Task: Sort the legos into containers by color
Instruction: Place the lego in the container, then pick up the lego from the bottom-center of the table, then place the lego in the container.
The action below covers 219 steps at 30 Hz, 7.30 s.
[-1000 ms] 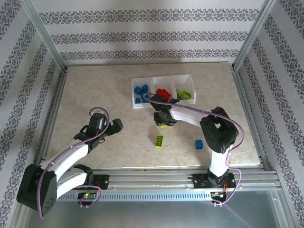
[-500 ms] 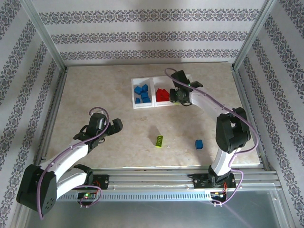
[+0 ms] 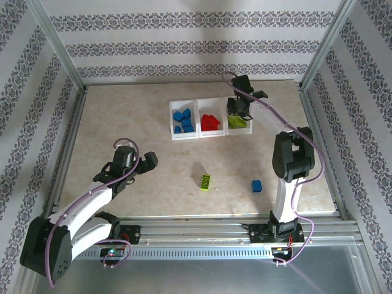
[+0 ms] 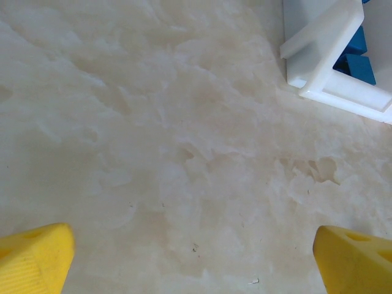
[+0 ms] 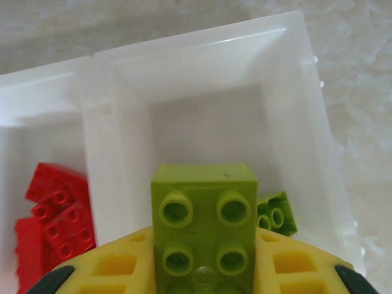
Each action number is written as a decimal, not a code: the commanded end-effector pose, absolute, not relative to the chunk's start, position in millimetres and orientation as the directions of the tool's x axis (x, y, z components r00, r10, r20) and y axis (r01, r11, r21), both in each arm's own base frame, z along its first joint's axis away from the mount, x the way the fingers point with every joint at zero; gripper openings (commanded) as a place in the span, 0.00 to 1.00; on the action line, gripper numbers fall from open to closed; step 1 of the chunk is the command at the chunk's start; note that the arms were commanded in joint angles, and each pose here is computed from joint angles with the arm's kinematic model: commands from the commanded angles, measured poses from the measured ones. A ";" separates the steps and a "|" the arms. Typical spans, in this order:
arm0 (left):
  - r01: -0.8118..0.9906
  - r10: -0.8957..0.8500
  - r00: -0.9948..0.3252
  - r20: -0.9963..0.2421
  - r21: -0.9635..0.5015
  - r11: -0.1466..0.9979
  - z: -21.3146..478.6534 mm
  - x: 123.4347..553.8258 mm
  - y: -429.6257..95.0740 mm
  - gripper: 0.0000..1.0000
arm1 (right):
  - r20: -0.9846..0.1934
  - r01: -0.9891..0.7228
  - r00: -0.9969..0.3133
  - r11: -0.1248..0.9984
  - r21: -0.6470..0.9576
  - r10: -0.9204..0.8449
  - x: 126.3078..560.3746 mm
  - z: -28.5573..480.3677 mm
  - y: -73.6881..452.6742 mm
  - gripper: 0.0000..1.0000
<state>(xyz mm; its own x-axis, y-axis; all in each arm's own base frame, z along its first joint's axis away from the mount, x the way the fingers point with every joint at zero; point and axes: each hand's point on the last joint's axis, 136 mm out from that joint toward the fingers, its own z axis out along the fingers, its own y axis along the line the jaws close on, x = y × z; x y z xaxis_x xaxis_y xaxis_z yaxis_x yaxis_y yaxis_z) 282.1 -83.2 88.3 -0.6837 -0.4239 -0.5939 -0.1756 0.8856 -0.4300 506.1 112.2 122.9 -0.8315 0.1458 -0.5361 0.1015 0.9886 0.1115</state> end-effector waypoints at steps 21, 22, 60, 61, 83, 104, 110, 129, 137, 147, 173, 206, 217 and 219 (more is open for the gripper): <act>-0.192 -0.438 -0.669 -0.601 -0.430 0.882 100.4 278.1 -76.6 1.00 | -0.526 0.069 -0.847 0.997 0.039 0.079 558.1 96.0 109.1 0.42; -0.191 -0.438 -0.669 -0.601 -0.430 0.882 100.6 278.0 -76.7 1.00 | -0.527 0.070 -0.846 0.997 0.040 0.081 557.3 96.9 109.0 0.43; -0.175 -0.426 -0.661 -0.618 -0.425 0.888 106.6 282.3 -77.2 1.00 | -0.495 -0.026 -0.869 1.000 0.015 -0.015 347.0 129.0 179.5 0.55; -0.175 -0.424 -0.662 -0.618 -0.423 0.889 106.5 282.2 -77.2 1.00 | -0.487 -0.027 -0.873 0.999 0.021 -0.013 338.7 126.4 183.0 0.55; -0.183 -0.429 -0.665 -0.611 -0.424 0.887 101.4 279.8 -76.4 1.00 | -0.322 -0.029 -0.947 0.999 0.038 -0.016 232.2 59.0 244.9 0.59; -0.194 -0.425 -0.668 -0.611 -0.408 0.892 97.4 277.1 -73.1 1.00 | -0.217 -0.021 -0.976 0.997 0.076 -0.004 200.3 13.5 277.2 0.62; -0.194 -0.426 -0.667 -0.612 -0.409 0.892 97.7 277.0 -72.9 1.00 | -0.237 -0.021 -0.971 0.999 0.043 -0.010 204.2 11.2 271.0 0.59; -0.198 -0.430 -0.669 -0.606 -0.412 0.889 95.0 276.0 -73.1 1.00 | -0.312 -0.101 -0.945 0.995 -0.002 -0.096 242.6 48.9 255.8 0.33; -0.204 -0.437 -0.661 -0.609 -0.415 0.887 94.8 276.1 -71.8 1.00 | -0.390 -0.127 -0.911 0.991 -0.045 -0.135 287.3 91.6 223.4 0.31; -0.200 -0.437 -0.661 -0.610 -0.418 0.886 94.7 277.0 -72.7 1.00 | -0.482 -0.049 -0.874 0.998 -0.031 -0.058 360.9 130.6 179.0 0.32; -0.185 -0.430 -0.666 -0.609 -0.424 0.887 102.7 279.2 -76.3 1.00 | -0.524 0.027 -0.851 0.999 -0.021 0.012 528.1 115.2 114.0 0.34; -0.183 -0.414 -0.671 -0.615 -0.404 0.896 106.1 279.6 -74.6 1.00 | -0.556 0.005 -0.831 0.999 -0.039 -0.018 541.0 143.0 103.7 0.58; -0.149 -0.388 -0.667 -0.636 -0.396 0.906 115.1 282.7 -77.3 1.00 | -0.597 0.046 -0.802 0.998 -0.053 0.005 511.2 173.4 88.4 0.71; -0.132 -0.376 -0.664 -0.646 -0.394 0.909 119.5 284.8 -79.4 1.00 | -0.604 0.062 -0.796 0.997 -0.044 0.023 500.7 177.4 85.2 0.74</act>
<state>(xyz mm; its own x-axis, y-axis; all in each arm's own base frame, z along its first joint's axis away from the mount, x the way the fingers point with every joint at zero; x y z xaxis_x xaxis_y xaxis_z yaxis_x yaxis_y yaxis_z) 280.8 -80.1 106.0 -0.6721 -0.4049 -0.6200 -0.1593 0.8967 -0.4129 512.8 94.5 163.9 -0.8131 -0.0088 -0.5820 0.0214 0.9988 -0.0449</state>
